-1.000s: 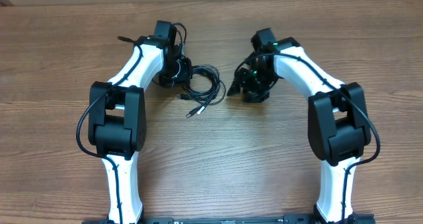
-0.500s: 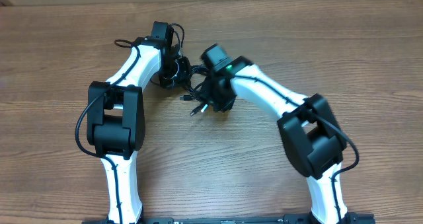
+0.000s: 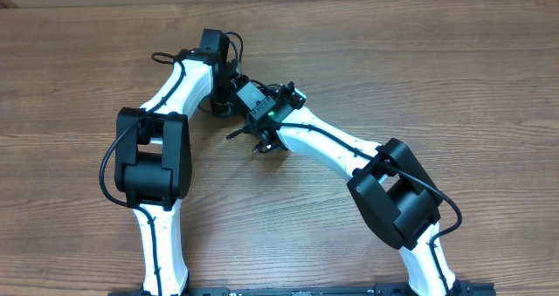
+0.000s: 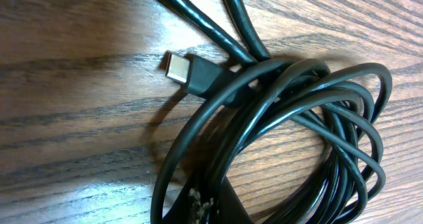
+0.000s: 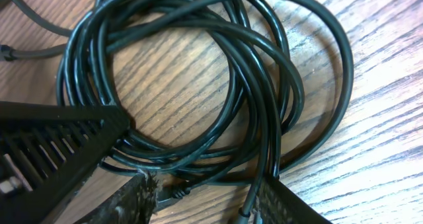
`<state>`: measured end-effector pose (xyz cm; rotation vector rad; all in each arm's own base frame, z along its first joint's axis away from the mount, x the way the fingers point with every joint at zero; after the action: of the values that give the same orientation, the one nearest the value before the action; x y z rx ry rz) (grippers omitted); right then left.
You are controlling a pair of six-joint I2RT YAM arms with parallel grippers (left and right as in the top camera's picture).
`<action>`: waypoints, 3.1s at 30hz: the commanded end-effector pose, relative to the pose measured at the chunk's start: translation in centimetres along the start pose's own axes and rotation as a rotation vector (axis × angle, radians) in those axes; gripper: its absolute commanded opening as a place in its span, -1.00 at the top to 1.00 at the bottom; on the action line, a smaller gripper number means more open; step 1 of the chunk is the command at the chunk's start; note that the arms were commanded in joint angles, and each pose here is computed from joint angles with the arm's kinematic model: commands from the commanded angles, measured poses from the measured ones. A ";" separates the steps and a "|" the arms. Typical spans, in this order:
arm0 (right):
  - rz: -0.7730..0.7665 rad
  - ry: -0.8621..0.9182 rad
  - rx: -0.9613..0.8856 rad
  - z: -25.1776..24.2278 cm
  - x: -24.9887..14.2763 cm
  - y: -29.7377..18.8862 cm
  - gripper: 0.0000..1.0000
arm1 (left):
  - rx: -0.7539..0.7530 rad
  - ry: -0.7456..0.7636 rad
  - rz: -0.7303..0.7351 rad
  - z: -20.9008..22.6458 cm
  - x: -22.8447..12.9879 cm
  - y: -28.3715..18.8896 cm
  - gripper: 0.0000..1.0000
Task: Untangle cables
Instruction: 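Grasp the coiled cable with the right gripper and lift it up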
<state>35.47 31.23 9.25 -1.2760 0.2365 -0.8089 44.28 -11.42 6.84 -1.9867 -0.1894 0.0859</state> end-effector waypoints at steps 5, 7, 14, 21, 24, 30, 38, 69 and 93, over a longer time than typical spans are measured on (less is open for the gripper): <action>0.042 -0.010 -0.120 -2.2 -1.1 2.2 -0.06 | -0.016 -0.029 0.041 0.3 -0.8 0.7 0.92; 0.058 -0.018 -0.128 -2.4 -1.3 2.2 -0.06 | -0.016 -0.029 0.041 0.3 -0.8 0.7 0.92; 0.070 -0.112 -0.181 -3.5 -0.7 2.2 -0.04 | -0.016 -0.028 0.042 0.3 -0.8 0.7 0.92; 0.222 -0.110 -0.227 -4.8 0.2 1.9 -0.05 | -0.016 -0.028 0.041 0.3 -0.8 0.7 0.92; 0.313 -0.161 -0.128 -3.1 0.0 1.3 -0.15 | -0.016 -0.028 0.041 0.3 -0.8 0.7 0.92; 0.437 -0.198 0.028 -0.6 -1.0 0.7 -1.00 | -0.016 -0.024 0.042 0.3 -0.8 0.7 0.92; 0.336 0.001 -0.044 -0.9 -0.9 1.3 -0.83 | -0.015 -0.025 0.043 0.3 -0.8 0.7 0.92; 0.196 0.245 -0.462 -7.3 -3.3 3.2 -0.54 | -0.082 -0.030 0.062 -0.1 -0.9 0.6 0.92; 0.577 -0.537 -0.244 -9.4 4.0 4.1 0.12 | 0.005 0.517 0.079 1.0 -1.4 0.6 0.74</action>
<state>34.28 23.00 6.88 -1.4410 0.3869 -0.0612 43.17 -11.72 6.59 -2.0005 0.1493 -0.3170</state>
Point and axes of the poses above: each gripper's point midway between its finger pads, its own y axis out along the fingers, its own z axis along the line the jaws close on, x = y × z, the point moved 7 cm from there along -y, back along the fingers, and after that the axes turned 4 degrees about y, right-handed, at the moved point
